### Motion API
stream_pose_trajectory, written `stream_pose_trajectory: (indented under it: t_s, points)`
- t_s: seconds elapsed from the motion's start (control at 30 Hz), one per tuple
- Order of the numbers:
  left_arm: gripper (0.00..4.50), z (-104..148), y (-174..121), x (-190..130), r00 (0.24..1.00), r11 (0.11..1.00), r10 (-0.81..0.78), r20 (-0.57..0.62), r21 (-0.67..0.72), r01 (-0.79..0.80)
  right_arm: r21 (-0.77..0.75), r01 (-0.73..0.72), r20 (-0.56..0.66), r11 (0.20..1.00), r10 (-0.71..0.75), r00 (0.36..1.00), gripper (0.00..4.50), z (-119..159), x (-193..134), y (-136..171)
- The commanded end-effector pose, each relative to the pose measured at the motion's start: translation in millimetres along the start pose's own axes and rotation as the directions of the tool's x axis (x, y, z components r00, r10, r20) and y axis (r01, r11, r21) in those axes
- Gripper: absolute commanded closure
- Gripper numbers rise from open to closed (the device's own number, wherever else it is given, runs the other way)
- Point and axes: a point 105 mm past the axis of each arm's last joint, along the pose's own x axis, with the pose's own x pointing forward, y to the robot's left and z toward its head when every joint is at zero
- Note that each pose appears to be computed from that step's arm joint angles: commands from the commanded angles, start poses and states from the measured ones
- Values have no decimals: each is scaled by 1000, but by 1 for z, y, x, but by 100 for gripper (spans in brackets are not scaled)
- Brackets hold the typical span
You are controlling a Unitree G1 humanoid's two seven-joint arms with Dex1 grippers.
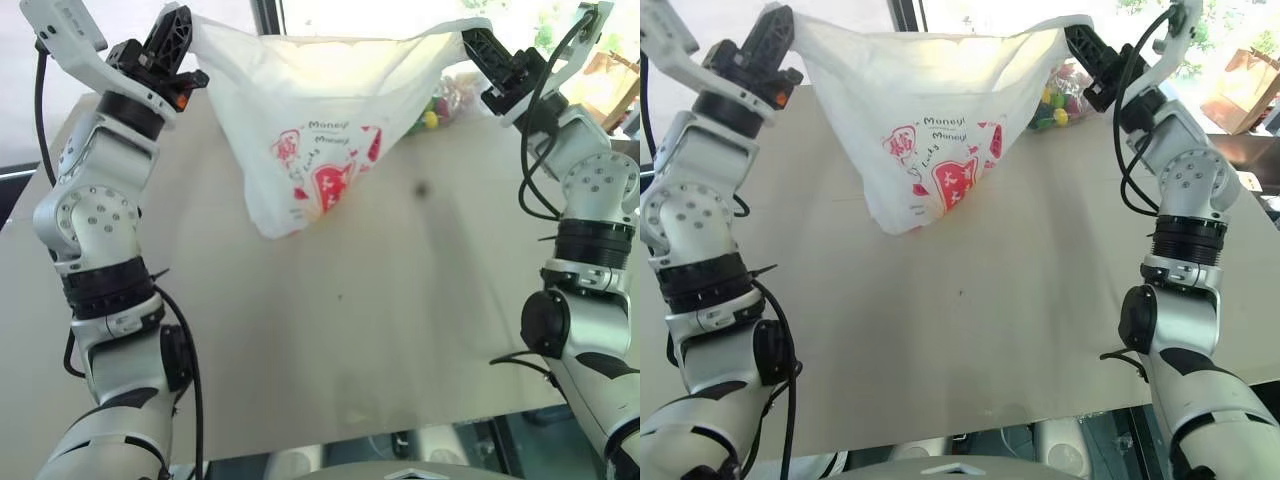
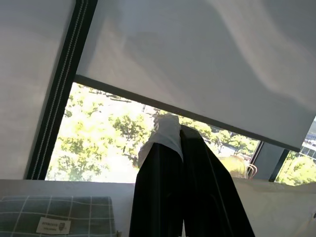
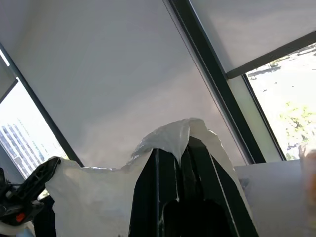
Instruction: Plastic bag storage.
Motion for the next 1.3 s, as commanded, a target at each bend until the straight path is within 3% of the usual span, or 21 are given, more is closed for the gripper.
stream_pose_trajectory:
  t_s: [0.03,0.23,0.33,0.43,0.63,1.13,1.27,1.3]
  points:
    - [450,6,4,4,1000,997,-6,11,74,6,-69,-57,66,996,61,996,443,28,7,17]
    - [450,5,9,3,1000,995,-24,12,94,22,-47,-81,174,996,88,981,443,59,1,23]
    - [450,16,12,3,999,995,-27,48,101,22,1,-165,301,986,157,941,443,88,-7,35]
    - [450,24,15,4,996,994,-32,77,107,24,21,-234,345,972,213,914,443,97,-11,45]
    - [450,48,12,8,984,992,-71,165,114,52,-30,-284,206,958,284,936,443,75,-8,57]
    - [450,38,11,1,985,990,-82,150,125,63,-69,-227,73,972,231,970,443,49,-8,42]
    - [353,19,18,-16,993,987,-79,85,143,67,-64,-242,-141,968,231,963,341,10,-29,32]
    - [291,15,20,-21,995,987,-79,65,147,69,-64,-248,-189,967,232,954,279,2,-36,31]
